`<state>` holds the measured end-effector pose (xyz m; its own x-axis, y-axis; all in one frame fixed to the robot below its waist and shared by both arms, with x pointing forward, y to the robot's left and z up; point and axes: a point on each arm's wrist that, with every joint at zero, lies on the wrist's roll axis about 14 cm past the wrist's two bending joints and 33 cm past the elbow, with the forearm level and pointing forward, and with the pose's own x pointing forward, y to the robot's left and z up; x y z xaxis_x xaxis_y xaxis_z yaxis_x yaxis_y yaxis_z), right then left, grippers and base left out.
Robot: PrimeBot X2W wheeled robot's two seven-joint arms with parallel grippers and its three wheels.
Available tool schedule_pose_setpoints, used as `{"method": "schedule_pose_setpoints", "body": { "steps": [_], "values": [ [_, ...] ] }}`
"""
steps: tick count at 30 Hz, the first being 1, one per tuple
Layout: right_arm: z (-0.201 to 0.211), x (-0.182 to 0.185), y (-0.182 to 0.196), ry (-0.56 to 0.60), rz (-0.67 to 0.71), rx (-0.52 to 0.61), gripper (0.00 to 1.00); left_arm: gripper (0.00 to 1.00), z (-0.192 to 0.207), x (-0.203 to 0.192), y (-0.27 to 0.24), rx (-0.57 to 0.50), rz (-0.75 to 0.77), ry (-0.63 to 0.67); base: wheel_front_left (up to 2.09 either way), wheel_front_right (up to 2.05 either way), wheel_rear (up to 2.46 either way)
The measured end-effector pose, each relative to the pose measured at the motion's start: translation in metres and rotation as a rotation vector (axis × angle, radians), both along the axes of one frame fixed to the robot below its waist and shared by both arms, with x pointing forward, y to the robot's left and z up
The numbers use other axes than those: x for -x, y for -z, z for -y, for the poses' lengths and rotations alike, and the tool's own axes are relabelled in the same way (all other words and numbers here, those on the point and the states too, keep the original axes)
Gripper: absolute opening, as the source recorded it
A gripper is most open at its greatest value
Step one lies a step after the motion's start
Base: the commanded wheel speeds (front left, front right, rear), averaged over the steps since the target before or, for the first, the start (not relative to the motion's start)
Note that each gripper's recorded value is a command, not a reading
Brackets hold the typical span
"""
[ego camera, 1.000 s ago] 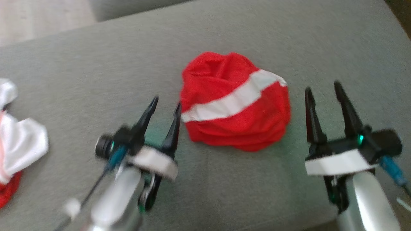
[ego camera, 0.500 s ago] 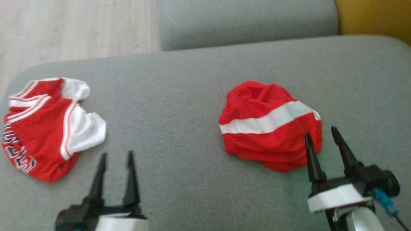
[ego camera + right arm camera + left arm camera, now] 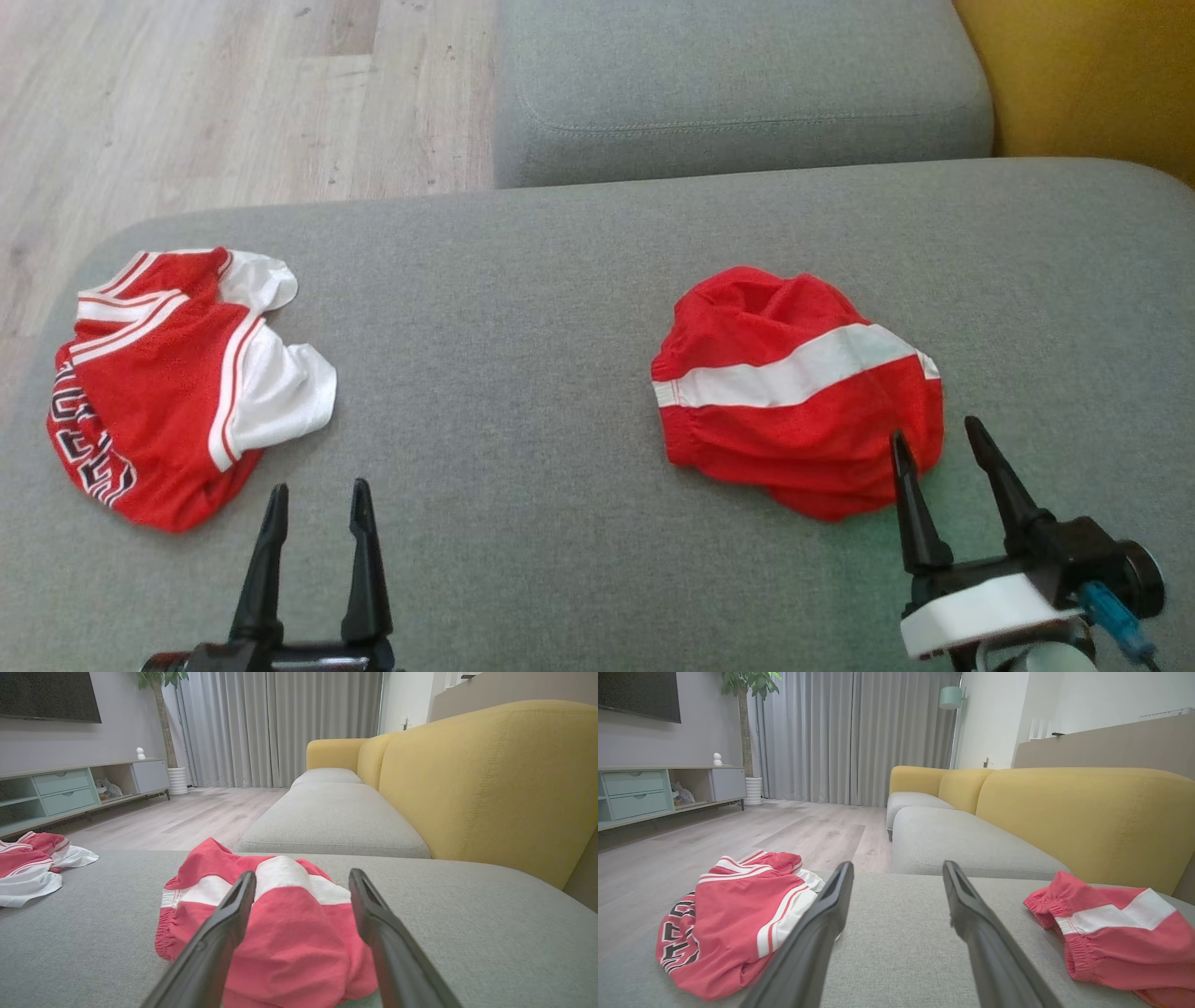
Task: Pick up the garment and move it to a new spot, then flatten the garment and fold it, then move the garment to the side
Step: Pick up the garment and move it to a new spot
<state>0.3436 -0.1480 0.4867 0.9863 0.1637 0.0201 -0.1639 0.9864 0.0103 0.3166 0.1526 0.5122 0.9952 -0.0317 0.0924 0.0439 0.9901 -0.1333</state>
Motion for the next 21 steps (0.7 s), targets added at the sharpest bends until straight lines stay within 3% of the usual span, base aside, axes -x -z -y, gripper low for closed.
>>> {"method": "schedule_pose_setpoints", "body": {
  "steps": [21],
  "values": [
    [-0.0044, 0.0018, 0.0056, -0.011, -0.019, -0.011, 1.0, 1.0, 0.006, -0.0029, 0.0036, -0.02, -0.012, 0.012, 0.0, 0.0, 0.0]
  ]
}}
